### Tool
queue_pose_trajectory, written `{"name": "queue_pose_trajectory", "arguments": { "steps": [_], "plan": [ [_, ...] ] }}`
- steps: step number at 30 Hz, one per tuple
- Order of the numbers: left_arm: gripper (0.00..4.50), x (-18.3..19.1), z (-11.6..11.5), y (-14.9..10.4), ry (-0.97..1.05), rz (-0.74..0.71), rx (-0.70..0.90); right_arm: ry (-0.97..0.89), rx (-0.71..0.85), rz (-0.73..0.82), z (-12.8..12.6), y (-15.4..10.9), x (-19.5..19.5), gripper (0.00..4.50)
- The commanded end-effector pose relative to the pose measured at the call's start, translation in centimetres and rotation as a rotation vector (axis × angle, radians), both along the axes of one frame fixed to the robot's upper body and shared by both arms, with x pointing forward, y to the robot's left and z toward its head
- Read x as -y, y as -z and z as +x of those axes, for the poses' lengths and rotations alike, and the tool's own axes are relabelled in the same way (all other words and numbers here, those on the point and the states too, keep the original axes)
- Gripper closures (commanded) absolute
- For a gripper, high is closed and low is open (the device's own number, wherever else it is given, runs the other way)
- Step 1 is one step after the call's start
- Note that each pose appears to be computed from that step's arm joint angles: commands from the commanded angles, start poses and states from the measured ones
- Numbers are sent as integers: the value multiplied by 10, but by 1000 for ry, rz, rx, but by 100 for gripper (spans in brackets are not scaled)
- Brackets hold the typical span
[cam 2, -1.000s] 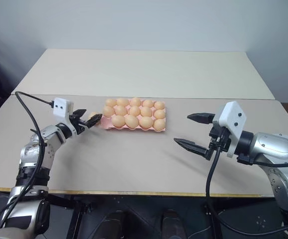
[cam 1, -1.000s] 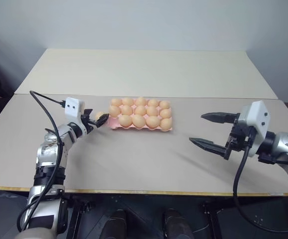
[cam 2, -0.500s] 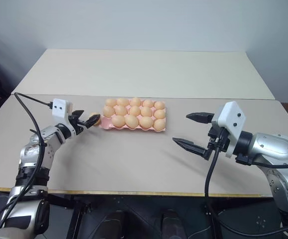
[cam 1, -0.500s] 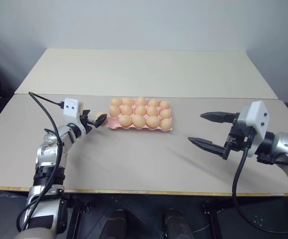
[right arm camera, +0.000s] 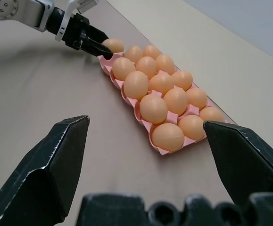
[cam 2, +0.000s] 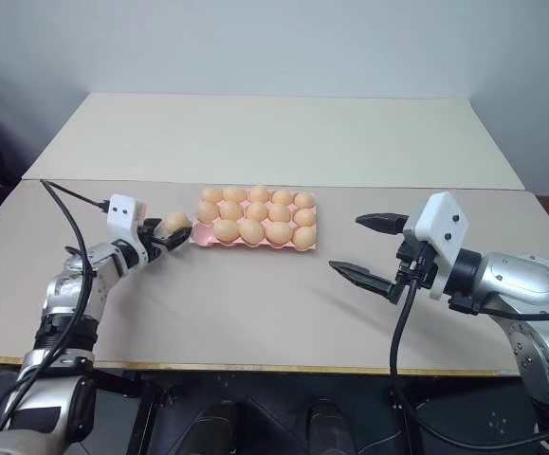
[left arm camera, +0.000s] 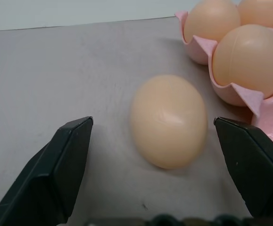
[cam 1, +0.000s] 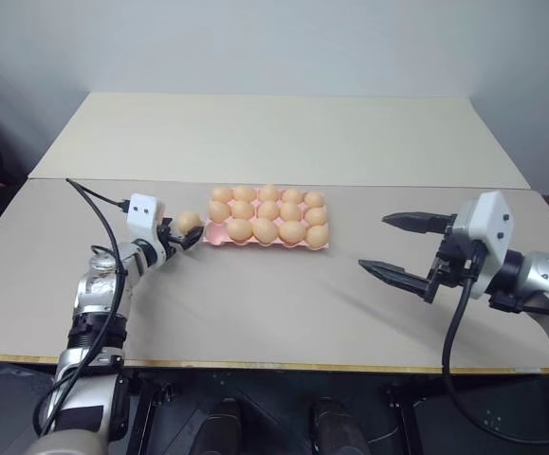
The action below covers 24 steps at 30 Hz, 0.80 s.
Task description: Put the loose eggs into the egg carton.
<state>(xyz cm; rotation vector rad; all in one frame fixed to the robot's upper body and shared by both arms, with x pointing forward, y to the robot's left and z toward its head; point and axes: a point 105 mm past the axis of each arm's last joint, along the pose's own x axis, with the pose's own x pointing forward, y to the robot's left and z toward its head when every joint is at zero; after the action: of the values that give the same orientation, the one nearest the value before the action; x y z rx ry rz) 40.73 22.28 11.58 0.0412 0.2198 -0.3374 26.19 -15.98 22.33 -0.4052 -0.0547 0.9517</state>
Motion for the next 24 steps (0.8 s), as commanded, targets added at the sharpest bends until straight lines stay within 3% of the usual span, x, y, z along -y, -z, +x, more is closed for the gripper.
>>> {"name": "queue_pose_trajectory", "arguments": {
  "steps": [1,7,10,17,24],
  "plan": [
    [1,4,8,-17,22,20,57,-31,38,12,-6,-10,-7,0],
    [1,11,12,-13,67,18,28,-37,42,14,-5,-11,-8,0],
    [61,14,12,-11,87,6,6,-38,46,15,-5,-12,-9,0],
    [276,12,13,-12,69,29,13,-38,52,19,-6,-12,-10,0],
    [276,-6,6,-22,29,52,52,-39,58,28,-6,-12,-12,0]
  ]
}}
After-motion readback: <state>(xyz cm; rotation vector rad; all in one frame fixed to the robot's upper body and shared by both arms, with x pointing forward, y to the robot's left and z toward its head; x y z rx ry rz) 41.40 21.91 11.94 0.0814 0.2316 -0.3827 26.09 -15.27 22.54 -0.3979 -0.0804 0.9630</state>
